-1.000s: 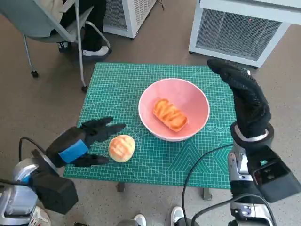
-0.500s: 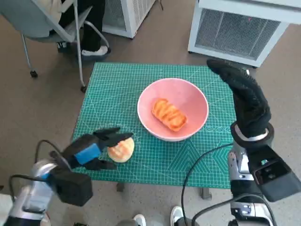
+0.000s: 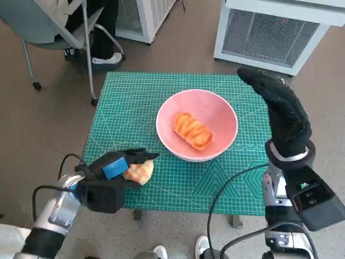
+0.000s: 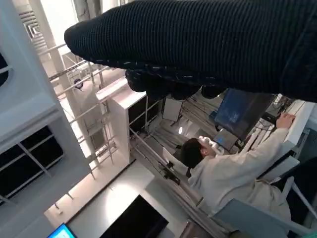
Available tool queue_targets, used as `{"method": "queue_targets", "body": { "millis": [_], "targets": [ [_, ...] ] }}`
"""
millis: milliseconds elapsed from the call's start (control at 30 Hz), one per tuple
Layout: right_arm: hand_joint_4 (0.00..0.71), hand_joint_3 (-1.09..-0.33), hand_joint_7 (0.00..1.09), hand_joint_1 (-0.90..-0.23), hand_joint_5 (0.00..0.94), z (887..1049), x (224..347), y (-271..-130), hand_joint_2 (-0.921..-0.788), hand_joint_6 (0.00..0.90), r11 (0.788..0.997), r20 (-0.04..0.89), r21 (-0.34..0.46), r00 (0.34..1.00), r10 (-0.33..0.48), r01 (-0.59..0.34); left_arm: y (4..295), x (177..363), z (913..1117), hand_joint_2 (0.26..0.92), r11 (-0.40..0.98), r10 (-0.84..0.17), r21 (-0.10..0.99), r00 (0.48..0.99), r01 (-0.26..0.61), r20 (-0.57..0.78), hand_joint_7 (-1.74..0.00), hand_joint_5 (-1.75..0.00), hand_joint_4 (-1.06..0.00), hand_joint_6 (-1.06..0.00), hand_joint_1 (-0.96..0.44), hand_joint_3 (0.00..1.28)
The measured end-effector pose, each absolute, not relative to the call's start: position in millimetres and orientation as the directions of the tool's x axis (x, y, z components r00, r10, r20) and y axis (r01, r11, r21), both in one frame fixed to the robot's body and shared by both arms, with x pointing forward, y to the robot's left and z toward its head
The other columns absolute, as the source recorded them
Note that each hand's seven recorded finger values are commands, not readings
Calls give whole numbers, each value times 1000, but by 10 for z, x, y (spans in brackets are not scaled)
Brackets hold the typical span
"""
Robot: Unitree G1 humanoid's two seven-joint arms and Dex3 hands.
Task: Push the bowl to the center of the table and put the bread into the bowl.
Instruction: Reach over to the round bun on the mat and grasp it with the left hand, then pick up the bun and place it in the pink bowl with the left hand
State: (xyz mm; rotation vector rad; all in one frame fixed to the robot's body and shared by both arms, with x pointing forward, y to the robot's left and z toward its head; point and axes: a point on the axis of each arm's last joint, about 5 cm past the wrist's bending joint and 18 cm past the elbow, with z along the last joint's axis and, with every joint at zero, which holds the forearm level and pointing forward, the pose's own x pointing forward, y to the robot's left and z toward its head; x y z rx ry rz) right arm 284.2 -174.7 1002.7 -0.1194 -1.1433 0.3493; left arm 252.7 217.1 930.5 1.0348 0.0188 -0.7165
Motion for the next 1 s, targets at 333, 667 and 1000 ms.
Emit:
{"method": "queue_targets", "body": {
  "millis": [333,667,1000],
  "targets": [
    [264,-776,675,-593,0,10036,2835,-1762,-921,-1,940,870,-273,365,333,-206,2201,2510,9358,921,314,-511,808,806,499,-299,-1189,-1315,-576,-553,1,152],
    [263,-774,675,-597,0,10037,2836,-1778,-921,-1,940,868,-274,368,332,-202,2289,2410,9561,921,379,-526,817,827,435,-197,-1178,-1380,-509,-589,2,165],
    [263,-773,674,-591,0,10033,2839,-1779,-921,-1,938,865,-279,370,338,-207,2210,2380,10088,920,459,-550,871,826,176,123,-1096,-1333,-557,-664,2,110]
  ]
}}
